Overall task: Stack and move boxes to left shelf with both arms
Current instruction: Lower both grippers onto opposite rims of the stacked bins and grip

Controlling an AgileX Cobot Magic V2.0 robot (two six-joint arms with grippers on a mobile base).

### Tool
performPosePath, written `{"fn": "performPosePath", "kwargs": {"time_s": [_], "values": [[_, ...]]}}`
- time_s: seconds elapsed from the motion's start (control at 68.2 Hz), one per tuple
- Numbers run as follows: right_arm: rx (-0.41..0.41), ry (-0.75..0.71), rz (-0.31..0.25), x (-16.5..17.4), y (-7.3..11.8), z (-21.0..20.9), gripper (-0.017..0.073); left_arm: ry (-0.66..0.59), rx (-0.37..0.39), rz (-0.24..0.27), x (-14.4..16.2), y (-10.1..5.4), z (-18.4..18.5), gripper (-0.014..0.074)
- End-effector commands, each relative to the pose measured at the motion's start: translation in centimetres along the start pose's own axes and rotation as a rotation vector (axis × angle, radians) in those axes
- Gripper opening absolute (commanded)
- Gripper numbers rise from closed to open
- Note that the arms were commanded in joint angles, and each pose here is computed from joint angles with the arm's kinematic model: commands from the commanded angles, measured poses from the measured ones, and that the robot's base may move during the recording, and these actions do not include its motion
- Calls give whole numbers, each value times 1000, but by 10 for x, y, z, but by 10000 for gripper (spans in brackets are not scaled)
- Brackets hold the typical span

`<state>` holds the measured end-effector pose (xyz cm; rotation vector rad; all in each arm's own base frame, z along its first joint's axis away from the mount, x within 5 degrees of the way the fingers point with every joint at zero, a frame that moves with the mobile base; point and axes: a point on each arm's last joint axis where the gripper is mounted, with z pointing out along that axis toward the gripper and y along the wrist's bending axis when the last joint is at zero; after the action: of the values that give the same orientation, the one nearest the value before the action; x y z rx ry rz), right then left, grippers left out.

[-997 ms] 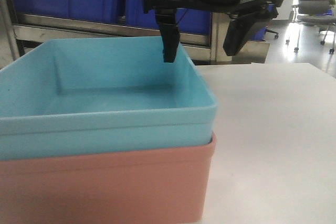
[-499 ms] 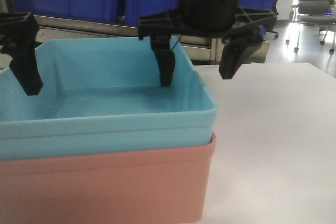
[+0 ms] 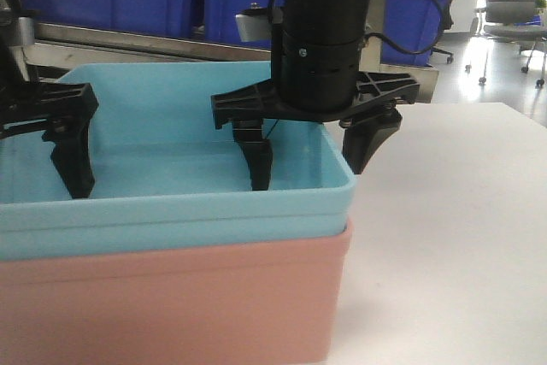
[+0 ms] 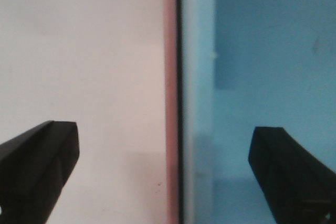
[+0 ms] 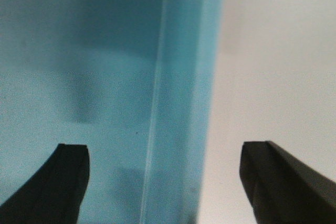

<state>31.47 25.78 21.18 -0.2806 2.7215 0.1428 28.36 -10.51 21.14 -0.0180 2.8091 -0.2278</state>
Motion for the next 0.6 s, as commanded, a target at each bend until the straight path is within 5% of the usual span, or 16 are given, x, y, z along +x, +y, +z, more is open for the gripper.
{"fn": "performPosePath", "kwargs": {"time_s": [0.0,0.205,0.323,0.484,0.587], "values": [[-8,-40,-34,-6,0,-6,612,-72,31,-13,-10,-5,-9,532],[-8,-40,-34,-6,0,-6,583,-44,22,-17,-10,-4,3,347],[-2,-31,-35,-5,0,-6,417,-28,25,-29,-9,-5,7,197],[4,-22,-35,-4,-1,-6,34,-27,30,-35,-9,-5,7,2],[4,-22,-34,-4,-1,-6,65,-29,30,-35,-9,-5,7,-4]]}}
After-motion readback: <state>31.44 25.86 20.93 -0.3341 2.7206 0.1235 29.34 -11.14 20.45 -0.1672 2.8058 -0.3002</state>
